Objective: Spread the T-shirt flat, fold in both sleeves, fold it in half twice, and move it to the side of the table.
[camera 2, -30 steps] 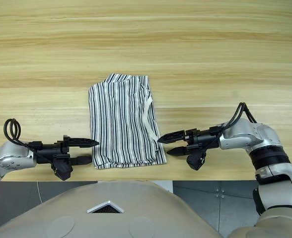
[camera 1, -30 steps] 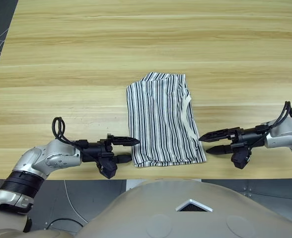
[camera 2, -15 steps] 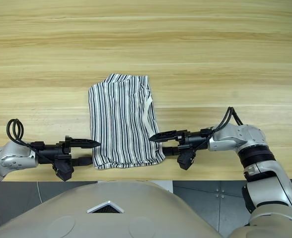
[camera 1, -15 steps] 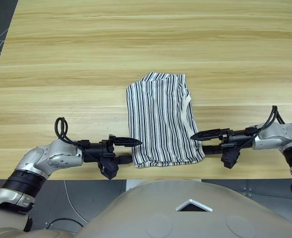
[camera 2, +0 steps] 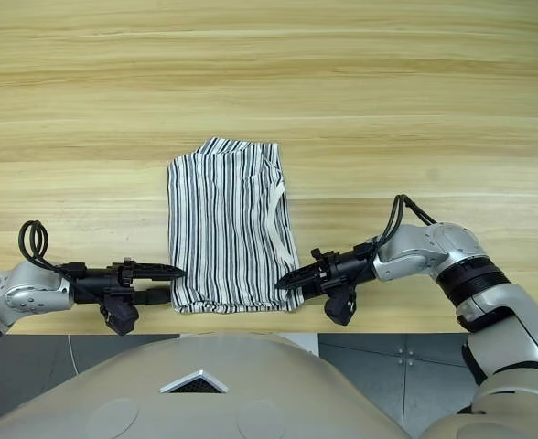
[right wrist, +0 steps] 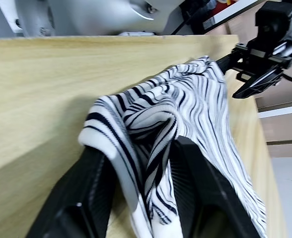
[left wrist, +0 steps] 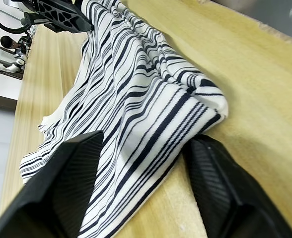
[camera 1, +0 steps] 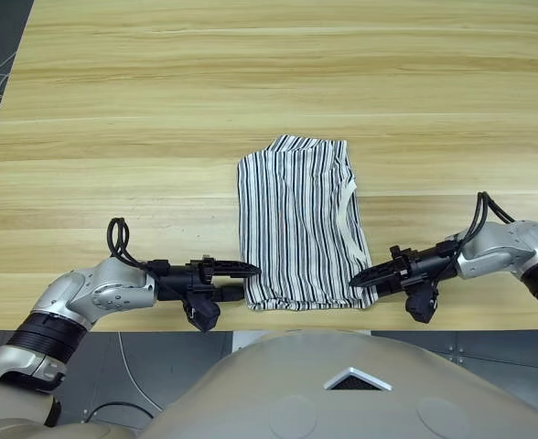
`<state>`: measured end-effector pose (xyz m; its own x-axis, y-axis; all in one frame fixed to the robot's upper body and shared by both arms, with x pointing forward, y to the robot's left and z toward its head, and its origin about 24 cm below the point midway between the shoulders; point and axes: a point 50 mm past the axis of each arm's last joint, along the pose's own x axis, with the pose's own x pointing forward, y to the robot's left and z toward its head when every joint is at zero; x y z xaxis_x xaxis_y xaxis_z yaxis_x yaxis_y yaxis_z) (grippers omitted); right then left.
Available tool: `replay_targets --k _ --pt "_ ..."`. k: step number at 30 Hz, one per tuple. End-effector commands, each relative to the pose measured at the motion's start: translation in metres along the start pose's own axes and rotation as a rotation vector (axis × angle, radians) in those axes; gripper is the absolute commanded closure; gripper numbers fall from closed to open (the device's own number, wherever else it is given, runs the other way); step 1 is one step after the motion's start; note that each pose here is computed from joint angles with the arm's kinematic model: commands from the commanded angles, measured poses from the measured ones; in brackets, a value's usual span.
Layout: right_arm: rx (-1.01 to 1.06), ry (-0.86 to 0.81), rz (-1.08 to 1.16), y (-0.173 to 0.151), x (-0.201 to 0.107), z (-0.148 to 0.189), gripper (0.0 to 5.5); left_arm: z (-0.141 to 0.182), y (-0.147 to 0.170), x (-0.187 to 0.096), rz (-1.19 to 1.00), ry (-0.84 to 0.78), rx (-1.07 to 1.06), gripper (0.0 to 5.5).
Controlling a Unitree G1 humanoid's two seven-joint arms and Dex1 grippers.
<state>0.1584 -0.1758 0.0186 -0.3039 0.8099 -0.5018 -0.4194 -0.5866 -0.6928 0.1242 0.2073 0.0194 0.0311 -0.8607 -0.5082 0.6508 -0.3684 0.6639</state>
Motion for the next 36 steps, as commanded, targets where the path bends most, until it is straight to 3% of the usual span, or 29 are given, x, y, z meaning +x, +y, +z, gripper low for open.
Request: replay_targets --k 1,7,13,21,24,27,31,36 --pt "0.026 0.034 0.073 0.001 -0.005 0.000 4.40 -0.006 -0.022 0.001 -0.161 0.063 -0.050 3.34" --pt "0.004 0.045 0.040 -0.018 -0.005 0.002 5.39 -0.004 -0.023 0.001 -0.176 0.043 -0.047 4.35" --pt "0.030 0.031 0.018 -0.014 0.000 0.015 5.40 -0.003 -0.022 0.001 -0.180 0.035 -0.051 5.38" --pt "0.083 0.046 -0.009 -0.010 -0.003 0.009 5.40 -0.005 -0.010 0.004 -0.154 0.059 -0.126 5.38" --pt "0.058 0.060 -0.060 -0.019 -0.005 -0.001 5.40 -0.010 0.025 0.008 -0.093 0.107 -0.320 5.38" --pt "0.061 0.071 -0.131 -0.035 -0.007 -0.009 5.40 -0.017 0.054 0.001 -0.198 0.148 -0.508 5.38" --pt "0.104 0.074 -0.200 -0.048 -0.011 -0.015 5.40 -0.019 0.084 -0.007 -0.256 0.123 -0.583 5.38" --pt "0.156 0.032 -0.234 -0.061 -0.010 -0.016 5.40 -0.018 0.095 -0.011 -0.283 0.071 -0.635 5.38"
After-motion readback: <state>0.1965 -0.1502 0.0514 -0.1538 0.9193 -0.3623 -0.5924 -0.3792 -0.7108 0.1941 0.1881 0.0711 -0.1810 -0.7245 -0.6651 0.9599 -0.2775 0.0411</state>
